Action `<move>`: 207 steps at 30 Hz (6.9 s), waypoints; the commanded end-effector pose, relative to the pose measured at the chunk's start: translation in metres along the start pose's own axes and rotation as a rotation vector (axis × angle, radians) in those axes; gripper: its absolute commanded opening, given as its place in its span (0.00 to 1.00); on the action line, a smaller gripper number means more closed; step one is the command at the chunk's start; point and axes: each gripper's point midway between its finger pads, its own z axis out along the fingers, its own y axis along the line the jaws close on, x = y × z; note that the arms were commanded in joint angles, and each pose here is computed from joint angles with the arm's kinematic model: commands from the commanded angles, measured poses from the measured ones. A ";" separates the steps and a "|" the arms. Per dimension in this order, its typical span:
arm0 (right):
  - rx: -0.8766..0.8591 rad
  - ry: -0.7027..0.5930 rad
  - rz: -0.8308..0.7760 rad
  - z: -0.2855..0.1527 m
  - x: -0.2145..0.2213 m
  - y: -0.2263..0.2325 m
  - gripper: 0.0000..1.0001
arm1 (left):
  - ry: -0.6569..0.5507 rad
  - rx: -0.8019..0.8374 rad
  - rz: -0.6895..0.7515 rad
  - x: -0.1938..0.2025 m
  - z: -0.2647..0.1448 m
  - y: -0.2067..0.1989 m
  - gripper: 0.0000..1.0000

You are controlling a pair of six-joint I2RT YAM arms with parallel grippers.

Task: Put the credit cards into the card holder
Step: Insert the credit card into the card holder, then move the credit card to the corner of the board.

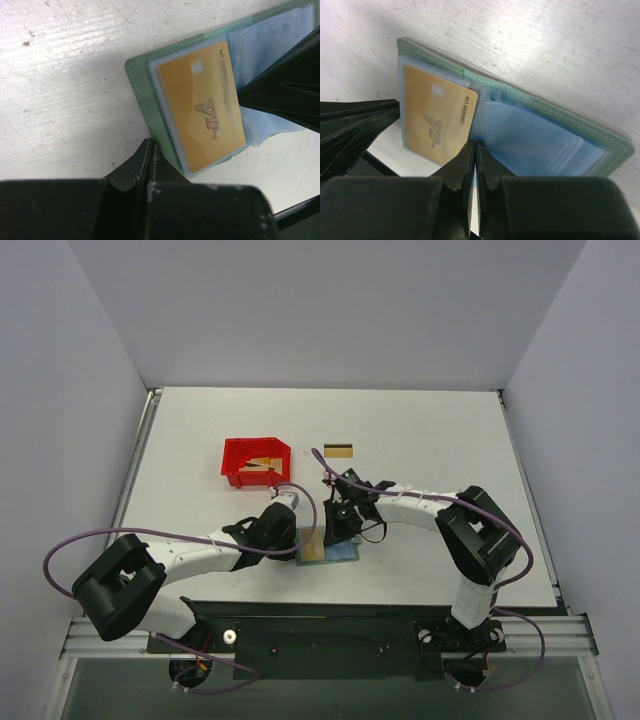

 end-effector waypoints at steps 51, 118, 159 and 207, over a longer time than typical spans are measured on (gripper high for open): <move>0.335 -0.128 -0.059 -0.062 0.000 -0.049 0.00 | -0.047 0.004 -0.021 -0.016 -0.002 -0.001 0.00; -0.012 -0.336 0.344 0.005 -0.305 -0.137 0.19 | -0.276 0.010 -0.147 -0.146 -0.018 0.003 0.06; 0.112 -0.032 0.156 0.032 -0.164 -0.095 0.13 | -0.233 -0.015 -0.194 -0.135 0.005 0.021 0.05; 0.091 0.125 0.047 0.051 -0.027 -0.019 0.13 | -0.110 0.072 -0.294 -0.040 0.008 0.026 0.05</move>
